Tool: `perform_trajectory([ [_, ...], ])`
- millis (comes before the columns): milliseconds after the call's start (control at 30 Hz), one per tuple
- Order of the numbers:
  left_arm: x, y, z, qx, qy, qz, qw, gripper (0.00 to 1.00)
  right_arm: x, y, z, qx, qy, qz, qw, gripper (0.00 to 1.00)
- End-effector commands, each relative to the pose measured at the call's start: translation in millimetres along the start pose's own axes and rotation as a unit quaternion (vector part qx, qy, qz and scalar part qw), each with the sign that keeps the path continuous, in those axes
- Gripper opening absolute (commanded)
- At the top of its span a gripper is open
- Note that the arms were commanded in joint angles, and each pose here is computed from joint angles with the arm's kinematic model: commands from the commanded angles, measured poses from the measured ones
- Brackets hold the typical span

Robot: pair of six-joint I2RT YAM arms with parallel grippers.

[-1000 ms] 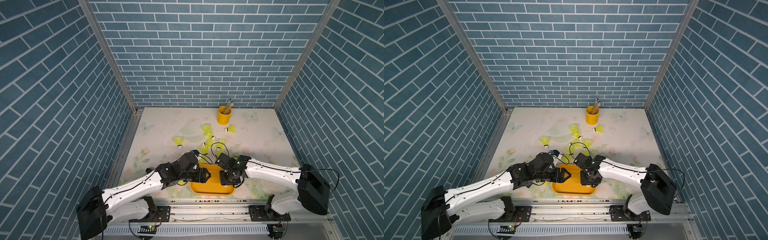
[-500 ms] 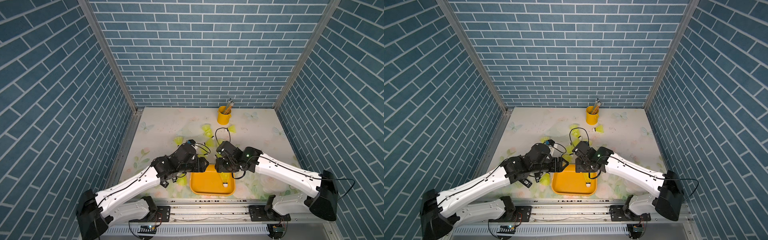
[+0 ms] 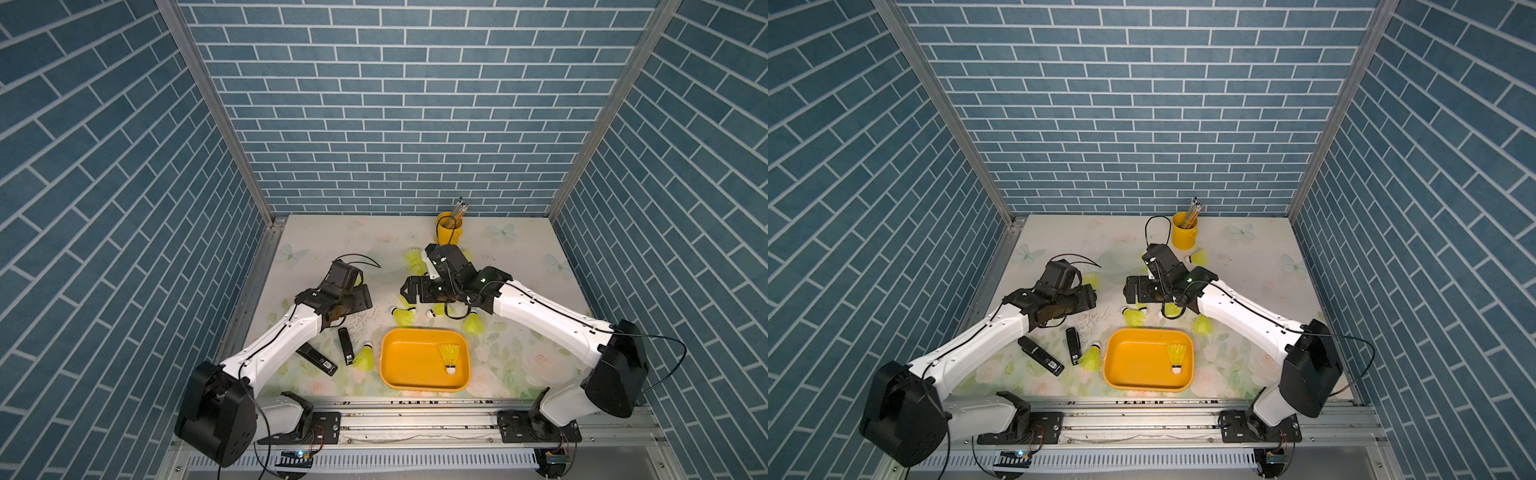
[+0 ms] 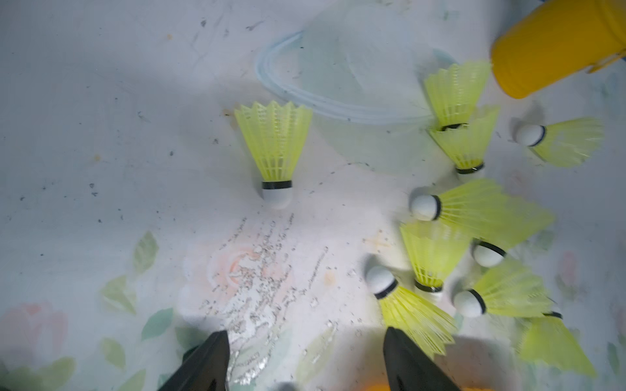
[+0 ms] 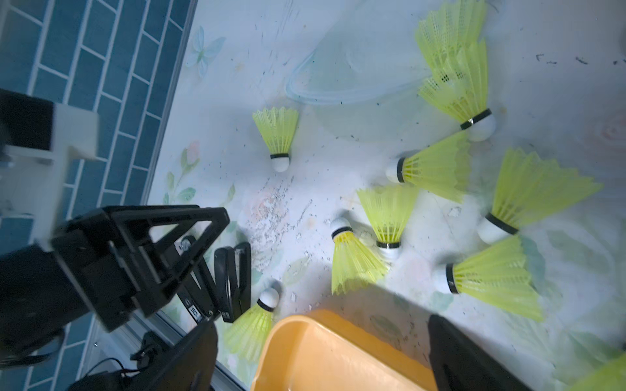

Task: Put the shuttlecocks into the storage box
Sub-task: Pick up the shuttlecock at the center of the board.

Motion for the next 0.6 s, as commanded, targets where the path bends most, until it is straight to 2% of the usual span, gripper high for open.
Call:
perform_trajectory([
  [0,-11.3,-17.6,8.0,-0.006,-0.005,-0.021,1.000,0.77,-17.2,-9.0,5.6,-0.047,0.028,-0.012,0.998,1.00],
  [367,-22.6,-69.3,16.5,-0.035,0.000,-0.016,0.999,0.71,-46.9,-47.5,-12.2,-0.061,0.036,0.005,0.997,1.00],
  [567,-23.8,-89.8,16.3,-0.044,-0.013,-0.012,0.999,0.66,-51.1,-68.6,-15.3,-0.076,0.025,0.026,0.996,0.96],
])
Point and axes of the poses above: each gripper's point midway between its finger pads, its own y axis back along the fingers, its own z axis along the line the jaws close on, x = y × z, the point moved 8 cm from there along y, back along the fingers
